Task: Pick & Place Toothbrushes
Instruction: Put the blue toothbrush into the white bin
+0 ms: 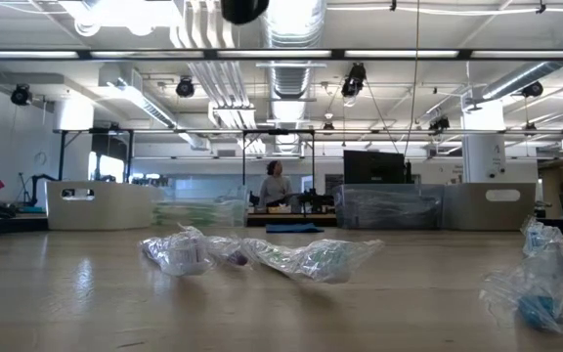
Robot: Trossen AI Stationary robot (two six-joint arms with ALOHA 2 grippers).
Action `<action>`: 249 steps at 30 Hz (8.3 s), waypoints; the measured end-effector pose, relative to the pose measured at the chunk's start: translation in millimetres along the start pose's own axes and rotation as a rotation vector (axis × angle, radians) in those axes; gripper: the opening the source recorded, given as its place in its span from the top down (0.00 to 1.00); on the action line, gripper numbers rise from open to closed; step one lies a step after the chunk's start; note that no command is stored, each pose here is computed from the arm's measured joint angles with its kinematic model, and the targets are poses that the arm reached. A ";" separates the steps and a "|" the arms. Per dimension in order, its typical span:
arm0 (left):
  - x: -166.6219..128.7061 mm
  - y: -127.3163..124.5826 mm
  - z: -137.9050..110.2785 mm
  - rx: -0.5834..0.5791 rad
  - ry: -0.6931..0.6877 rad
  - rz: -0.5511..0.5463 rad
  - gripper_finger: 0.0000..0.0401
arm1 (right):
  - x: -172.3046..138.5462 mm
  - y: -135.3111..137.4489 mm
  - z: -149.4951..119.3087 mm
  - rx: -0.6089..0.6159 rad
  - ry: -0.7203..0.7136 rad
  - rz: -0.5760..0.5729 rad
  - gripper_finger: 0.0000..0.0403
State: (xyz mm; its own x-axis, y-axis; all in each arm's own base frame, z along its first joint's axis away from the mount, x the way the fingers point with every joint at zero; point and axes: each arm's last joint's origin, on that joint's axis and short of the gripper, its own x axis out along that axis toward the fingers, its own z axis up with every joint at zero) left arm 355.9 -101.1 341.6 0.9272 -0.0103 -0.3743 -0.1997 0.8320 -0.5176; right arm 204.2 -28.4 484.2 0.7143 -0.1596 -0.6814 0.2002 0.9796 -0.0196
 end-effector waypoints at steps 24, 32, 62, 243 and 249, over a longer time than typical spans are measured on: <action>-75.6 21.4 15.8 -0.025 -0.026 0.118 0.69 | 66.1 141.6 -57.4 -0.600 0.248 0.399 0.98; -110.3 22.4 31.0 -0.004 -0.117 0.116 0.69 | 119.5 173.7 -99.7 -0.704 0.528 0.387 0.98; -125.7 28.0 28.4 0.057 -0.041 0.122 0.68 | 228.1 195.3 -174.4 -0.758 0.715 0.426 0.51; -177.8 301.8 38.9 -0.151 0.731 1.342 0.92 | -7.5 20.8 -95.4 -0.130 0.063 -0.680 0.61; -169.6 317.4 28.5 -0.155 0.797 1.345 0.92 | -9.4 19.6 -97.4 -0.124 0.059 -0.679 0.63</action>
State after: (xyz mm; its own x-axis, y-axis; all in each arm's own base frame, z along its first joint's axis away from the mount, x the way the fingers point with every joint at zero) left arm 144.2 180.5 262.7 -0.3402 0.3420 -0.8760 -0.7853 0.4092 0.4647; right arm 136.1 4.2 419.0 0.4200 -0.7388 -0.5270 0.5093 0.6726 -0.5369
